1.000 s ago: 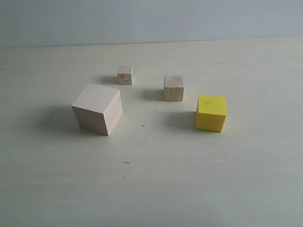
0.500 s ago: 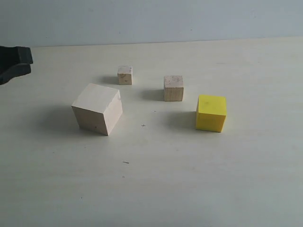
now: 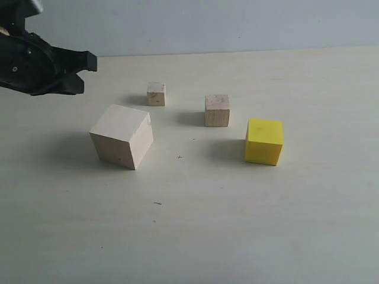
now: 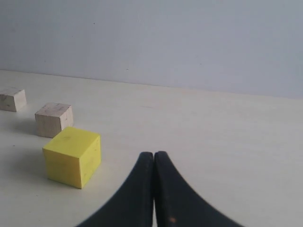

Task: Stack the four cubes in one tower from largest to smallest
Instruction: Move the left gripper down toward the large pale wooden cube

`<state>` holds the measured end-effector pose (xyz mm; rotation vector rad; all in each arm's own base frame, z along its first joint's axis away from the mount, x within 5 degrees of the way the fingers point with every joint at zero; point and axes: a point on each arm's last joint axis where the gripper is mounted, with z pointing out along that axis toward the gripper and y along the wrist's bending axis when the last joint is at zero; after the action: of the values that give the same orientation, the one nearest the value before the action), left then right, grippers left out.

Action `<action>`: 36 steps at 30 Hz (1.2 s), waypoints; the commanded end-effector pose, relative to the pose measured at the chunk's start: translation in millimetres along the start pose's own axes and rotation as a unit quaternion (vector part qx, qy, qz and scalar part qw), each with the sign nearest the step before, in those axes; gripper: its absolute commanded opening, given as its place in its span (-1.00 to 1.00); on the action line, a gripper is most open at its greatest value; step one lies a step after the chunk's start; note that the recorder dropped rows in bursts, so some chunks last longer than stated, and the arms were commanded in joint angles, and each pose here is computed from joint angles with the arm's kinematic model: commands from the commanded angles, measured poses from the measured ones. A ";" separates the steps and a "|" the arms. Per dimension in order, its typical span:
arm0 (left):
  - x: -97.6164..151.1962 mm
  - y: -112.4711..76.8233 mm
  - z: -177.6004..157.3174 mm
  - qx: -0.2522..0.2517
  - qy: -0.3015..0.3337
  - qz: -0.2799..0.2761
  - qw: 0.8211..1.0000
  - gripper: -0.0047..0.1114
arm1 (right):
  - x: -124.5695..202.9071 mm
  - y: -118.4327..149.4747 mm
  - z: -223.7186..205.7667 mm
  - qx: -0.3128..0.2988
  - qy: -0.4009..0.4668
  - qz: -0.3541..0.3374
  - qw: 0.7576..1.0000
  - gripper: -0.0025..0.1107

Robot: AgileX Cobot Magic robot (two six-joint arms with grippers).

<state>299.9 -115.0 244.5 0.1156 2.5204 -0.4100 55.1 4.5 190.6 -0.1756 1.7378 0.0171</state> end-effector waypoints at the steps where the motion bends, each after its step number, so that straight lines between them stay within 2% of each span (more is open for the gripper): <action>1: -4.1 -0.9 18.6 -0.004 0.021 0.005 1.000 -0.46 | -0.4 0.1 0.1 0.000 -0.010 -0.008 1.000 -0.96; 3: -5.4 0.2 27.9 -0.007 0.029 0.006 1.000 -0.41 | -0.4 0.1 0.1 0.000 -0.010 -0.008 1.000 -0.96; 11: -8.2 3.5 60.8 -0.015 0.060 0.004 0.998 -0.46 | -0.4 0.1 0.1 0.000 -0.010 -0.008 1.000 -0.96; 13: -10.0 3.5 65.8 -0.016 0.064 0.004 0.998 -0.69 | -0.4 0.3 0.1 -0.001 -0.009 -0.002 1.000 -0.96; 14: -13.1 4.0 65.6 -0.019 0.060 0.011 0.998 -0.89 | -0.4 0.4 0.1 -0.002 -0.009 0.000 1.000 -0.96; 15: -15.1 5.4 65.0 -0.021 0.056 0.013 0.998 -0.92 | -0.4 0.4 0.1 -0.002 -0.009 0.000 1.000 -0.96; 20: -28.1 27.0 67.4 -0.037 0.046 -0.010 0.998 -0.92 | -0.4 0.4 0.1 -0.002 -0.009 0.000 1.000 -0.96; 23: -28.1 34.3 80.3 -0.041 0.103 -0.016 0.994 -0.92 | -0.4 0.4 0.1 -0.002 -0.009 0.000 1.000 -0.96; 27: -27.5 26.4 97.4 -0.006 0.129 0.009 0.992 -0.92 | -0.4 0.4 0.1 -0.002 -0.009 0.000 1.000 -0.96; 33: -20.8 20.3 112.0 0.021 0.153 -0.004 0.988 -0.92 | -0.4 0.4 0.1 -0.002 -0.009 0.002 1.000 -0.96; 36: -14.7 16.9 114.5 0.032 0.176 0.028 0.983 -0.92 | -0.4 0.5 0.1 -0.002 -0.009 0.002 1.000 -0.96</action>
<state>379.5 -128.9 159.6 0.2287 2.8215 -0.4579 55.1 4.6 190.8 -0.1745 1.7357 0.0193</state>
